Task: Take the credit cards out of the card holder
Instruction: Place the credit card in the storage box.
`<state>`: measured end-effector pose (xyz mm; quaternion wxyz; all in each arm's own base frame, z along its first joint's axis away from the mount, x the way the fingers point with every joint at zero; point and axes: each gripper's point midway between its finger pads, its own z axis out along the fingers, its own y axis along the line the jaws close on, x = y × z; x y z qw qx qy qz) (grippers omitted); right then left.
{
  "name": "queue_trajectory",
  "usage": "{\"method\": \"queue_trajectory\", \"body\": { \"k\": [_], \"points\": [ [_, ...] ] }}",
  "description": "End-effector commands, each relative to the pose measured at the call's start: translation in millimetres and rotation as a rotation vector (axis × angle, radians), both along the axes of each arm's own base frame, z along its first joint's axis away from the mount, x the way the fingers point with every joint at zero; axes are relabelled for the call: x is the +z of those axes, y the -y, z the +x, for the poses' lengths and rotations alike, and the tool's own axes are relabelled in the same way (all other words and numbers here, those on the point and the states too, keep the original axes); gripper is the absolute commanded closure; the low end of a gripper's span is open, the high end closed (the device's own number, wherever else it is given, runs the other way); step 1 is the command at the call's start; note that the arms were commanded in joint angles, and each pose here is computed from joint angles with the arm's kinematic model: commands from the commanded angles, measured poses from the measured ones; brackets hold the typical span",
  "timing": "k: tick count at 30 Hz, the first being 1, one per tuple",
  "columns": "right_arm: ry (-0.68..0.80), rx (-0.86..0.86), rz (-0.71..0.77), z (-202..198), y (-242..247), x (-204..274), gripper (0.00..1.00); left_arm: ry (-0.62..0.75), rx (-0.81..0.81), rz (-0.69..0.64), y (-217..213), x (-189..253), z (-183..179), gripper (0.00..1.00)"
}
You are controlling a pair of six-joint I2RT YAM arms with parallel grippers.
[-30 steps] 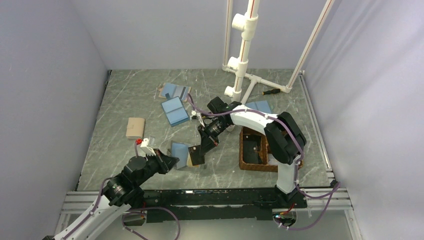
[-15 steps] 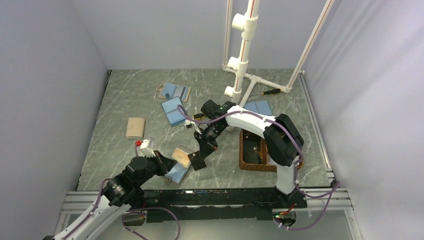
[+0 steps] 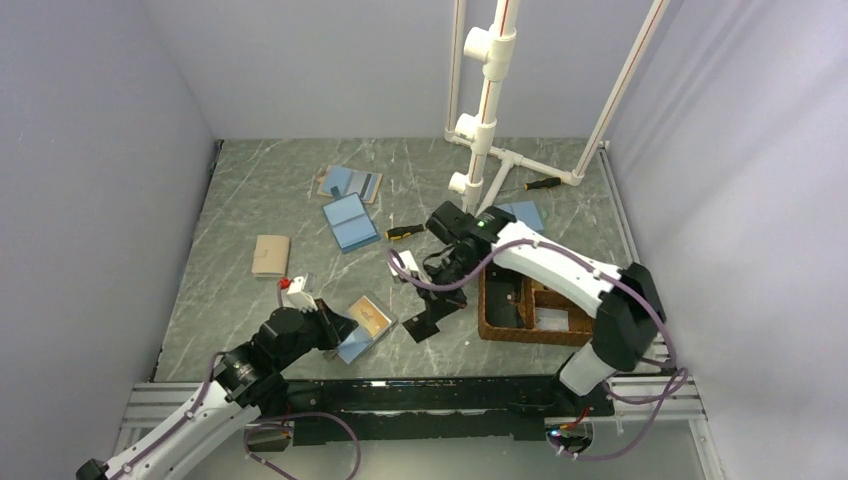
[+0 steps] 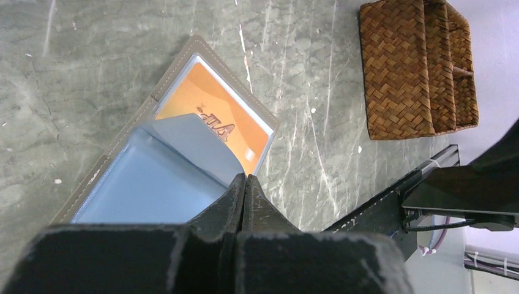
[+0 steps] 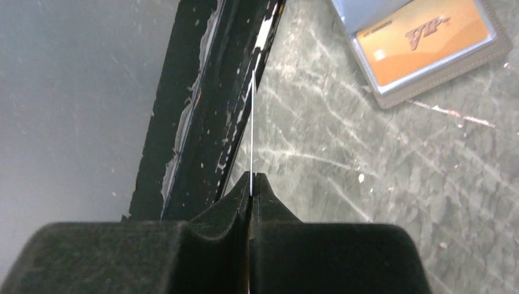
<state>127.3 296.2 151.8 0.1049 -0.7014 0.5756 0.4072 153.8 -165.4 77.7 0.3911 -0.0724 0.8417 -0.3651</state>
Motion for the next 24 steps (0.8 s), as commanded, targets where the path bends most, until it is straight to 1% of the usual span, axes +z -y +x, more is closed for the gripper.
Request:
{"method": "queue_trajectory", "body": {
  "k": [1, 4, 9, 12, 20, 24],
  "points": [
    [0.128, 0.041, -0.046, -5.5, 32.8, -10.6, 1.00, 0.052, -0.023, -0.052, 12.2, 15.7, 7.9, 1.00],
    [0.175, 0.025, -0.040, -3.5, 50.8, -4.8, 1.00, 0.050, -0.031, -0.052, 15.7, 14.6, 9.9, 1.00],
    [0.194, -0.091, 0.043, 12.7, 83.1, 22.2, 1.00, 0.052, -0.043, -0.047, 19.6, 15.1, 12.4, 1.00],
    [0.225, -0.177, 0.057, 22.9, 103.7, 28.6, 1.00, 0.053, -0.043, -0.048, 20.5, 14.2, 13.5, 1.00],
    [0.268, -0.426, 0.075, 49.5, 148.0, 31.6, 1.00, 0.066, -0.043, -0.055, 20.2, 16.6, 13.6, 1.00],
    [0.271, -0.553, 0.060, 64.4, 167.7, 26.5, 1.00, 0.071, -0.044, -0.060, 19.0, 18.8, 12.0, 1.00]
  ]
}}
